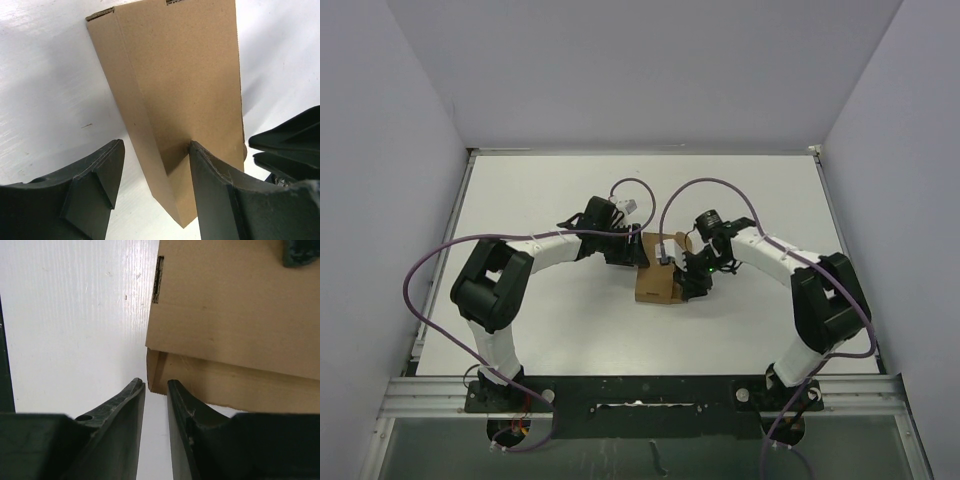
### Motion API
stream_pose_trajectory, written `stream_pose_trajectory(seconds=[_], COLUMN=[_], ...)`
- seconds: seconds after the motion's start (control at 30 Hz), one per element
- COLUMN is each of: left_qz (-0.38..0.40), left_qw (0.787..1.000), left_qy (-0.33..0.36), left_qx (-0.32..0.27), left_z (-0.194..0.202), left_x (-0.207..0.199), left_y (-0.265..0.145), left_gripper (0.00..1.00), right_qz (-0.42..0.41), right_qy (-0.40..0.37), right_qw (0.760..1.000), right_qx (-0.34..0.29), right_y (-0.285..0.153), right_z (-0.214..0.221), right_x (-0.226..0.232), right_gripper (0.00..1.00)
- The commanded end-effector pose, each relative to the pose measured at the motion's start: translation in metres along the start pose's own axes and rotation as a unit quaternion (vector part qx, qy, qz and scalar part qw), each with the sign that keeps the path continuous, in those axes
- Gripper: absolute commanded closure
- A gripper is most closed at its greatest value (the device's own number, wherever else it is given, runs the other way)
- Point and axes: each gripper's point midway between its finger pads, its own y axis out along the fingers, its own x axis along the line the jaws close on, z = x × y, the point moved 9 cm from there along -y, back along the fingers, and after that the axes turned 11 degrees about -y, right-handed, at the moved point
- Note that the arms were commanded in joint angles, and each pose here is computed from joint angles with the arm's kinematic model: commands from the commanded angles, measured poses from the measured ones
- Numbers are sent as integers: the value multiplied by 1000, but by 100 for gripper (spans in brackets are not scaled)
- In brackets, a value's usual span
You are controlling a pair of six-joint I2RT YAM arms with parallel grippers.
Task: Fold the paper box
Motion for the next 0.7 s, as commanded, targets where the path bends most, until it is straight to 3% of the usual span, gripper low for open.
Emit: stream_pose_trajectory(seconds=[0.0, 0.27, 0.67], left_qz=[17, 19, 22], left_qw=[1000, 1000, 999], left_qy=[20, 23, 24], left_qx=[-6, -7, -1], left_z=[-8, -9, -8], left_x=[-9, -10, -9], left_y=[0, -1, 1], left_gripper=[47, 47, 47], right_qz=[40, 69, 52], right_qy=[-1, 154, 261], right_qw=[996, 980, 961], right_qx=[-78, -109, -72], right_y=[-33, -50, -32], right_z=[-16, 21, 55], right_x=[-7, -24, -30], right_gripper=[74, 100, 100])
